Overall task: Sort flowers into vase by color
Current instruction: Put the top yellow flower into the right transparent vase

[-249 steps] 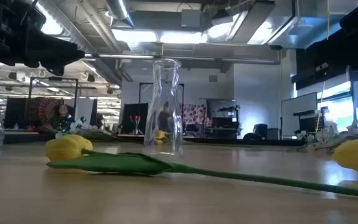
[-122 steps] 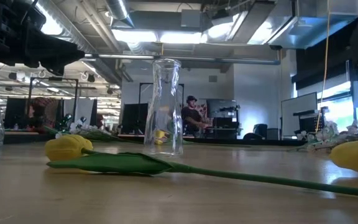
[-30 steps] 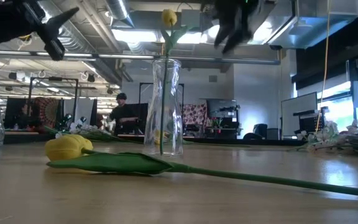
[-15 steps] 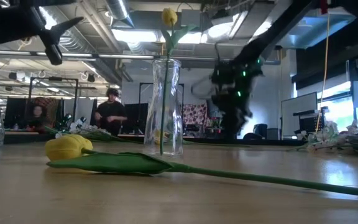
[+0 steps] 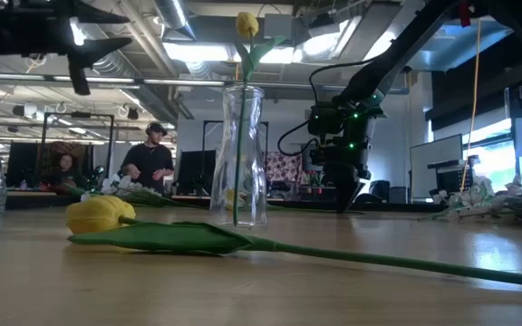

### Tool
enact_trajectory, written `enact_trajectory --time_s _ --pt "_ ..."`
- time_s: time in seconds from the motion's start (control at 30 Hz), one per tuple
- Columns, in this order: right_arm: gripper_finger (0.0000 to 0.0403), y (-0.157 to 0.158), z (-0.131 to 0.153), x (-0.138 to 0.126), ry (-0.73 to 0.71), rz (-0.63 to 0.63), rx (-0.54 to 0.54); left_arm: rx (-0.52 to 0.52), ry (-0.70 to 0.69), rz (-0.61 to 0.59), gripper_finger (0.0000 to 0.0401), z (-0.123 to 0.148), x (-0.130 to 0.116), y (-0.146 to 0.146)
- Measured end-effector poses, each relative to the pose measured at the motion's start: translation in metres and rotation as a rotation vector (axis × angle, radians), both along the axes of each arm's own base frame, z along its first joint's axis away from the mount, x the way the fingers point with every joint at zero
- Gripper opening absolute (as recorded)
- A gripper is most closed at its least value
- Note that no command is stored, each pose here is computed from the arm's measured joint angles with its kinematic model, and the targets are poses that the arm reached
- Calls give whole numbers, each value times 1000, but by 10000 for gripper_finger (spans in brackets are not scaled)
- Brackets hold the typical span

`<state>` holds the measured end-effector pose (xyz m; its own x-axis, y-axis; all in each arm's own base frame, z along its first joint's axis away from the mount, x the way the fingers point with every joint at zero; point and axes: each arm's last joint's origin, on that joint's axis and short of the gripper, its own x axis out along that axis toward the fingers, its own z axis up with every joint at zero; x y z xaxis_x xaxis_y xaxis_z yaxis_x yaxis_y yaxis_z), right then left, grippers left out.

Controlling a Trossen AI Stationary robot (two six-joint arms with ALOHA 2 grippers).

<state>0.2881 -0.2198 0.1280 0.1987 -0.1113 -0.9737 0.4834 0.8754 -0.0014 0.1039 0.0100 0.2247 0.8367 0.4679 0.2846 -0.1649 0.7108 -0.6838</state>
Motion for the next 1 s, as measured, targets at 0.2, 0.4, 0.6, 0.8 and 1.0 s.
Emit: enact_trajectory --time_s 0.2,0.4,0.6,0.8,1.0 --pt "8 3 8 5 -12 -30 -3 88 139 25 123 16 21 -1" --pt "3 32 66 17 -117 -28 16 102 189 10 146 27 36 -3" --pt "2 84 141 16 -286 -2 2 166 224 -74 182 38 41 -9" --pt "1 147 214 0 -576 -9 -49 375 212 -71 204 90 36 -17" --pt "1 212 263 -12 -893 155 -43 487 259 -139 205 131 57 -34"
